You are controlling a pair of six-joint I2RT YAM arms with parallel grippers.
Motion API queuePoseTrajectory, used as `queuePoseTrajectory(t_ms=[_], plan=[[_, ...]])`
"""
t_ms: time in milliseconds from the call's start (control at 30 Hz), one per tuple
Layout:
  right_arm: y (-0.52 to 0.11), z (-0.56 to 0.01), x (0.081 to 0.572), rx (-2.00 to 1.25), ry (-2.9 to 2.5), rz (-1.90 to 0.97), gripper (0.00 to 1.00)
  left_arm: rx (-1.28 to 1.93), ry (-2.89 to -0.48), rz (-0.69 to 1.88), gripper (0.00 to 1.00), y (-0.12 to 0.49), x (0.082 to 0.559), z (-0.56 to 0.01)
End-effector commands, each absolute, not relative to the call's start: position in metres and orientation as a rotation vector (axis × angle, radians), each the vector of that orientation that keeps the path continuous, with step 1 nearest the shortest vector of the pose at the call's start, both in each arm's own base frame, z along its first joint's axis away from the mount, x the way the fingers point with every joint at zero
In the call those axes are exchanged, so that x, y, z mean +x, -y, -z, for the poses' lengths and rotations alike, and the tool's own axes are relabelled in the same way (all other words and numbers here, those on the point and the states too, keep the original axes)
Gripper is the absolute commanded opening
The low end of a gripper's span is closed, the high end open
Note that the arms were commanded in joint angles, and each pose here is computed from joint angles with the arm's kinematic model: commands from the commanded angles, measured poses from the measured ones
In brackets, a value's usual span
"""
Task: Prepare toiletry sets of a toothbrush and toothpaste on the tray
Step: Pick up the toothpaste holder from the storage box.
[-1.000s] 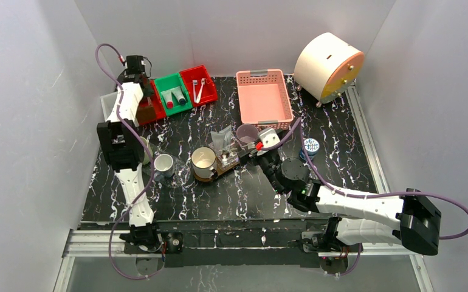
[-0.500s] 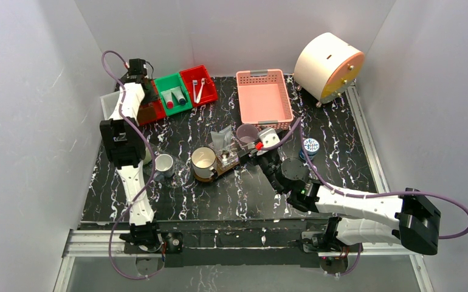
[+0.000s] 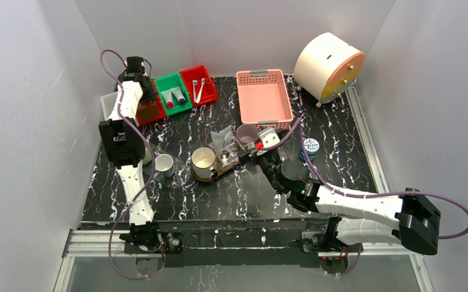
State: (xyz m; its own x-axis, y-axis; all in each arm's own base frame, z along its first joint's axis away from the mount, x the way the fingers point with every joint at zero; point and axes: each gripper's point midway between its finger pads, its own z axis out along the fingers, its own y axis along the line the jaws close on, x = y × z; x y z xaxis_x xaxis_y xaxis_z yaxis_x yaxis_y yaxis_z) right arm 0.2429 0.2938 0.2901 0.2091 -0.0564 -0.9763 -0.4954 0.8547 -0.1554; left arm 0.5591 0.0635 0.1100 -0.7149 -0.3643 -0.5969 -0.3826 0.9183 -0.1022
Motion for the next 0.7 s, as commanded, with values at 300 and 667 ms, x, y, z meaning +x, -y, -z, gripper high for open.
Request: queuePoseTrajectory(t_ms=[300, 667], plan=[[-0.294, -0.311, 0.24, -0.448, -1.319, -0.375, 0.99, -0.595, -2.098, 0.165, 0.0, -0.055, 0.54, -0.233], [-0.307, -0.333, 0.239, -0.426, -1.329, -0.454, 0.99, -0.572, -1.769, 0.441, 0.0, -0.022, 0.5, -0.297]])
